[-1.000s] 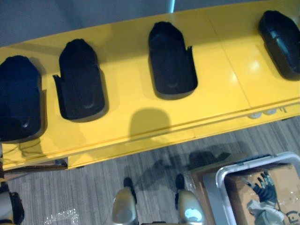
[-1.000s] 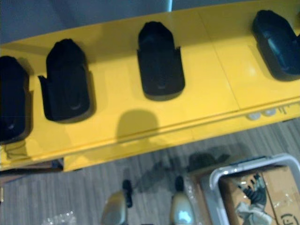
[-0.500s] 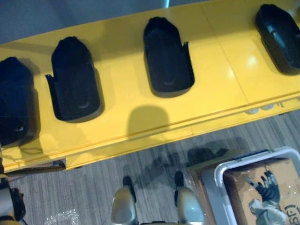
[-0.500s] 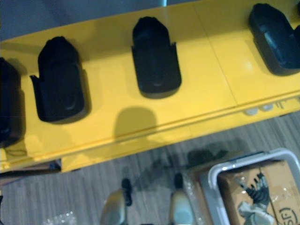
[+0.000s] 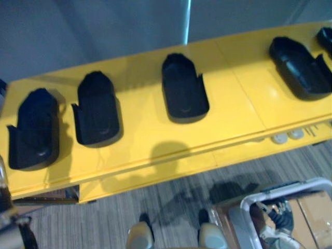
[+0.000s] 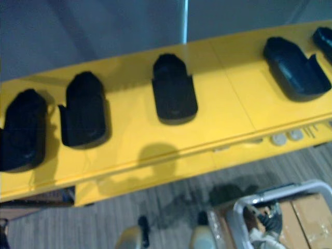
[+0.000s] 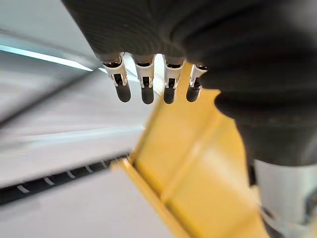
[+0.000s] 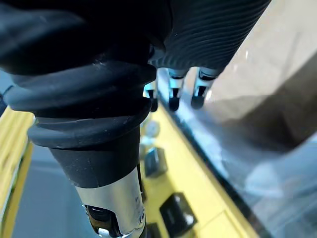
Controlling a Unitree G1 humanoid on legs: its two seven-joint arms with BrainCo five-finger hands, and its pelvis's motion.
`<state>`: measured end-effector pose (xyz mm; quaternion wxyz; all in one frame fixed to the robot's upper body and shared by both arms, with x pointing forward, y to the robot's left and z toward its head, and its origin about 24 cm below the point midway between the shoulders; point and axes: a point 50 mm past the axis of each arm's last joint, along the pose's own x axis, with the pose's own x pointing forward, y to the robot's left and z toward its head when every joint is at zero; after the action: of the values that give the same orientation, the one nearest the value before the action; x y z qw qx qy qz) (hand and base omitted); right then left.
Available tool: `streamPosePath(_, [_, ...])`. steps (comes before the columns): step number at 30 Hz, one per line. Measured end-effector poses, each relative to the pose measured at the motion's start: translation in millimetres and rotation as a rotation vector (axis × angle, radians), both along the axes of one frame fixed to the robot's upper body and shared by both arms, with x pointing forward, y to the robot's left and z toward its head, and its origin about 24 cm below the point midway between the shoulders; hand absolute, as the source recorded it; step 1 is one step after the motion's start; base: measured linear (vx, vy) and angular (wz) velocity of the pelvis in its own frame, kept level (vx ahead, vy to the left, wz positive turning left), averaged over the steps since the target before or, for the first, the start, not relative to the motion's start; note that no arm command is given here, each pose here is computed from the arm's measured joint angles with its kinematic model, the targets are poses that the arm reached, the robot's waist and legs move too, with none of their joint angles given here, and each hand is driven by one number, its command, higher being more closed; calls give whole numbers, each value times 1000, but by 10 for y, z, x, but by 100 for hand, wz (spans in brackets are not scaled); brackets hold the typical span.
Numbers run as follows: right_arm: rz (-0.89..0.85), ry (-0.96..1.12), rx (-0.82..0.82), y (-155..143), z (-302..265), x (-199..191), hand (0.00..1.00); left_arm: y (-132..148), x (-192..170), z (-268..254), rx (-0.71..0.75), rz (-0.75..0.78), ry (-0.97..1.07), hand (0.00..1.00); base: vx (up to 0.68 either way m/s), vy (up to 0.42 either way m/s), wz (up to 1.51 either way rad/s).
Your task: Walk over and take plastic housings, then place them on the shelf
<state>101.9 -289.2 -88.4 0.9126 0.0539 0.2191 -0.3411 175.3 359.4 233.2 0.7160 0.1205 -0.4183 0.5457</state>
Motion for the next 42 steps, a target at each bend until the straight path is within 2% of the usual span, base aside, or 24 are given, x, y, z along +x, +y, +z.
streamPosePath(2, [-19,37,36,72,-88,-55,0,-18,-58,-275,-82,-37,40,0,22,-29,29])
streamPosePath(6, [-20,115,104,288,-261,-156,0,-131,-254,-1001,-340,-60,125,0,-18,-18,21])
streamPosePath(9, [-43,143,126,357,-318,-212,0,-252,-360,-1317,-483,-81,140,0,-58,6,10])
streamPosePath(13, [-30,153,128,416,-329,-188,0,-362,-373,-1482,-585,-132,119,0,-41,-16,12])
streamPosePath(21, [11,156,135,487,-340,-144,0,-485,-243,-1522,-613,-206,98,0,3,-2,-5])
streamPosePath(30, [22,152,132,479,-336,-109,0,-629,159,-1519,-701,-290,44,0,25,5,-9])
streamPosePath(42, [40,155,125,470,-338,-61,0,-622,347,-1593,-820,-190,28,0,-20,5,-7])
